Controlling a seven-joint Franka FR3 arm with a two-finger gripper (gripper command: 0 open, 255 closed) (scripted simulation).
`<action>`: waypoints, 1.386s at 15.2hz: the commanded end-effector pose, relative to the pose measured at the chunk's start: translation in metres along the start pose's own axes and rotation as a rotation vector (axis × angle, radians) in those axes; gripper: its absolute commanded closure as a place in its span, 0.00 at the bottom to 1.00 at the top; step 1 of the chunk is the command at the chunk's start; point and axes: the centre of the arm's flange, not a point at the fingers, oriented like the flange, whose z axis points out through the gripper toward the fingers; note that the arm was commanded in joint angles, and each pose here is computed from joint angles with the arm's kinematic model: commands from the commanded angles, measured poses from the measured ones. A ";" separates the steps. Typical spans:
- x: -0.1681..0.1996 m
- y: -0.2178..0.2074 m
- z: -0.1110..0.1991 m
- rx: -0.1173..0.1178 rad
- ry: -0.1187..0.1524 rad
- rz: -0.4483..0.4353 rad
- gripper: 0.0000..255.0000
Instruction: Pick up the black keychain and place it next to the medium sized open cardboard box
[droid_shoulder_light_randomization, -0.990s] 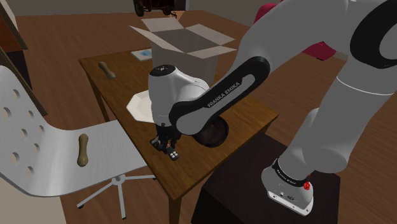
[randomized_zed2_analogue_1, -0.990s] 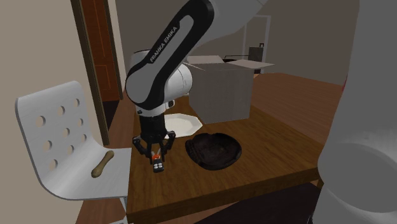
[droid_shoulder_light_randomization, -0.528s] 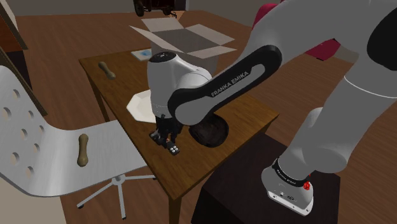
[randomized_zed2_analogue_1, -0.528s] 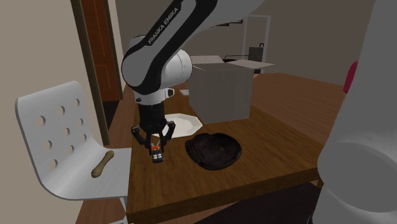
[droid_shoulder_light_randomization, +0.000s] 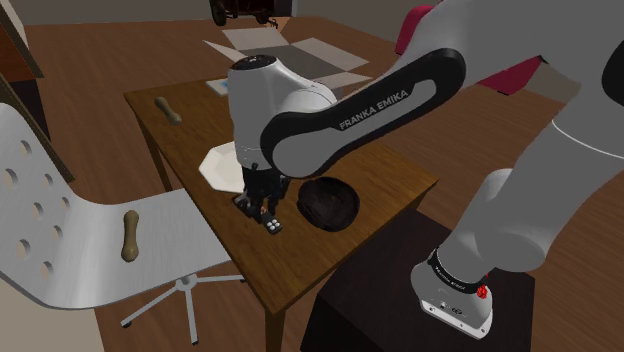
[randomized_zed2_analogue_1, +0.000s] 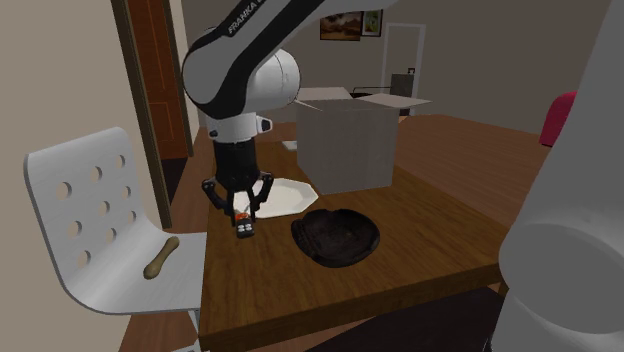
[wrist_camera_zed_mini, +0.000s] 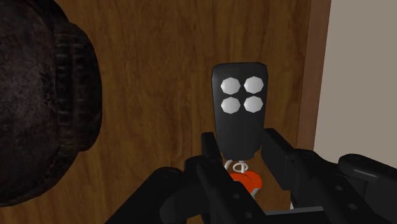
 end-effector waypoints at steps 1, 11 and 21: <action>0.000 0.001 -0.012 0.000 -0.001 0.000 1.00; -0.003 0.001 -0.064 0.000 -0.001 0.000 1.00; -0.005 0.002 -0.117 0.000 -0.001 0.000 1.00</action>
